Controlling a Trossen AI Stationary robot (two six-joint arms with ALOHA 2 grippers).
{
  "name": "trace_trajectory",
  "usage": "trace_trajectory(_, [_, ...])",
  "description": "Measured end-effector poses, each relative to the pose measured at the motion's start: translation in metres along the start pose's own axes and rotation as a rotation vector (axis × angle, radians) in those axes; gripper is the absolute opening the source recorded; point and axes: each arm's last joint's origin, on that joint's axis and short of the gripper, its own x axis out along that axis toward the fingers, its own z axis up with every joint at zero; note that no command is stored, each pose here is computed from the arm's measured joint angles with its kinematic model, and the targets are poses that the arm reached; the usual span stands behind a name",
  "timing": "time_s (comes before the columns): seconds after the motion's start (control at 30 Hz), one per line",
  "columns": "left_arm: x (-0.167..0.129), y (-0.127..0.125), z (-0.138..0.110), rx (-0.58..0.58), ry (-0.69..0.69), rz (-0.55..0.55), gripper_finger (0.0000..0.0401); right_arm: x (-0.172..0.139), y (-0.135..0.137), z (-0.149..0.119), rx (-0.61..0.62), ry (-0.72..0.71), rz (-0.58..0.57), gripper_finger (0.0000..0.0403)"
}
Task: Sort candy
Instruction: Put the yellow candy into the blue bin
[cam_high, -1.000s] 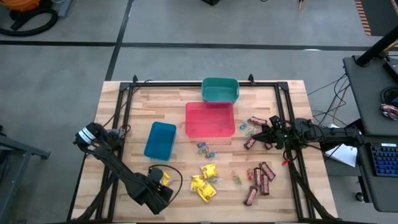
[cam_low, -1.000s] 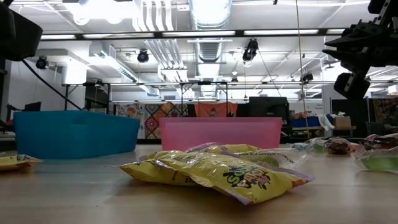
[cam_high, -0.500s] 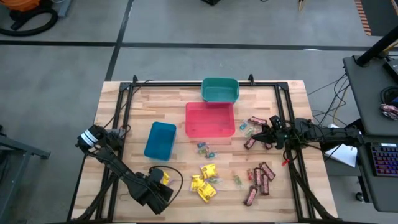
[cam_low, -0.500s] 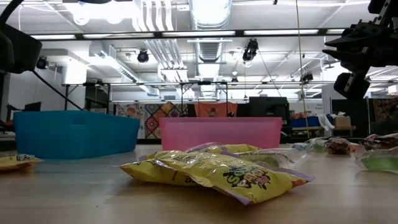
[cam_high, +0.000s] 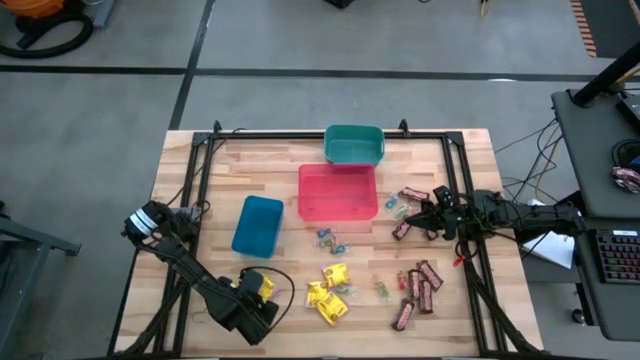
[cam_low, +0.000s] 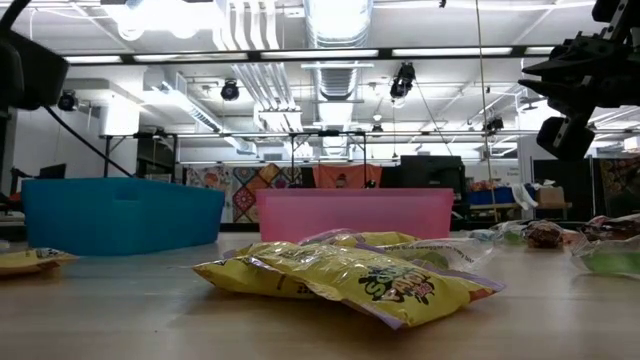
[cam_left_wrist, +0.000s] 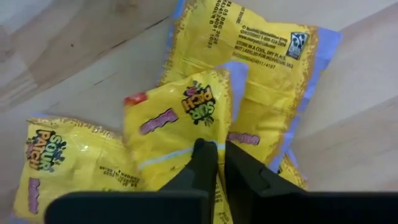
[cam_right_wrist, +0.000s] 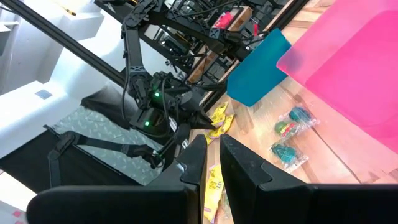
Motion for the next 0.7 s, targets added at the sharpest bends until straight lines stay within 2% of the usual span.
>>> trace_trajectory(0.17, [-0.023, -0.002, 0.003, 0.029, -0.023, 0.063, 0.0003, 0.0, 0.0, 0.0, -0.009, 0.0, 0.0, 0.0038])
trace_trajectory(0.33, [-0.053, -0.006, 0.007, 0.114, -0.048, 0.096, 0.0001, 0.0, 0.0, 0.0, -0.01, 0.0, 0.0, 0.0038])
trace_trajectory(0.4, [-0.067, -0.008, 0.01, 0.157, -0.091, 0.059, 0.0001, 0.0, 0.0, 0.0, -0.011, 0.0, 0.0, 0.0038])
trace_trajectory(0.53, [-0.094, -0.008, 0.023, 0.219, -0.268, -0.072, 0.0, 0.0, 0.0, 0.0, -0.011, -0.001, 0.001, 0.0038])
trace_trajectory(0.7, [-0.121, 0.005, 0.048, 0.27, -0.441, -0.155, 0.0, 0.0, 0.0, 0.0, -0.011, -0.005, 0.003, 0.0038])
